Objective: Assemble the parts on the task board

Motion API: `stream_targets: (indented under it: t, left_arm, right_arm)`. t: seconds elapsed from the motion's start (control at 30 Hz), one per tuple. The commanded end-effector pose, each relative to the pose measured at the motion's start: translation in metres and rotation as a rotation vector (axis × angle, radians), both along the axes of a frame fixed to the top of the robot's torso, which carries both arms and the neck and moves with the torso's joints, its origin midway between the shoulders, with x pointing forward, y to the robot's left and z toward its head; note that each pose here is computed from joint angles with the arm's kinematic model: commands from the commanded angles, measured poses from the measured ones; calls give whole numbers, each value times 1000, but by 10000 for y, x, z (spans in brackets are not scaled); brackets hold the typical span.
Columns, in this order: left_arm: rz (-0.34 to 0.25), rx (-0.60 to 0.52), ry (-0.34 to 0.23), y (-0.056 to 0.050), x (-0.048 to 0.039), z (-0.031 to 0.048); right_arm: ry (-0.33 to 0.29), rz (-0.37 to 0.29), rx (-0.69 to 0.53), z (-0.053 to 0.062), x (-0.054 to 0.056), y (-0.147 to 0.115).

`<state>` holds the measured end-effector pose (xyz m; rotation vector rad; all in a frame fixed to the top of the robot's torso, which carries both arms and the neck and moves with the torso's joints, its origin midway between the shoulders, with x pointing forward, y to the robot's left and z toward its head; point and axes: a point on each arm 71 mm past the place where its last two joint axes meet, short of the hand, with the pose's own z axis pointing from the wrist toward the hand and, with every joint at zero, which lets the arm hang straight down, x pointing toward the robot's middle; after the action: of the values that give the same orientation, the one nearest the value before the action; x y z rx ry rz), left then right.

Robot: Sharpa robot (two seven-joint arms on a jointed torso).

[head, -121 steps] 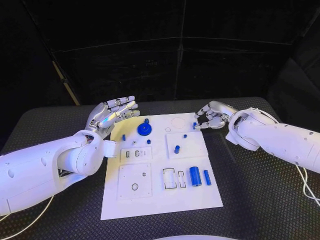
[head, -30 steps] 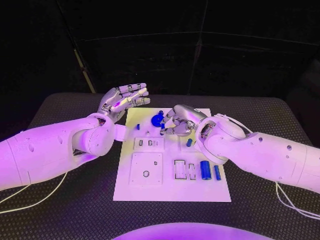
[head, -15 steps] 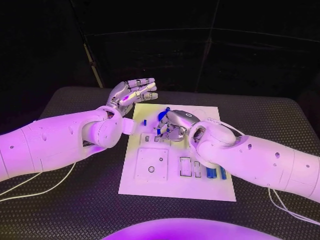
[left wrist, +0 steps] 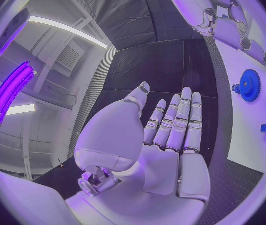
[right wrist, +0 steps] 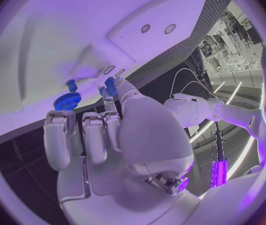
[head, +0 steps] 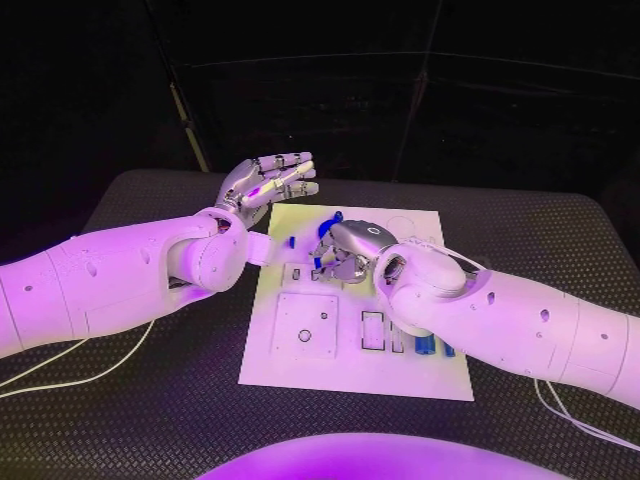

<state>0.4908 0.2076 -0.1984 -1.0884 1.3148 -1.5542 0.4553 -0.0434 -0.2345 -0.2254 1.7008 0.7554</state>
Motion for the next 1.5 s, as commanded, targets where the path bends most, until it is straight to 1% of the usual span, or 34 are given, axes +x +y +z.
stream_targets:
  t: [0.03, 0.4, 0.57, 1.07, 1.5]
  left_arm:
    - [-14, -4, -9, -17, 3, 19]
    - [-16, -5, -8, -25, 8, 17]
    - [-16, -4, -8, -24, 10, 16]
    - [-16, -5, -8, -24, 16, 13]
    - [-16, -4, -7, -27, 18, 10]
  right_arm:
    - [-21, 10, -22, 4, -1, 6]
    - [9, 14, -61, -75, 3, 11]
    - [10, 13, -70, -109, -5, 12]
    - [22, 14, -102, -160, -17, -13]
    - [50, 18, -152, -203, -23, -39]
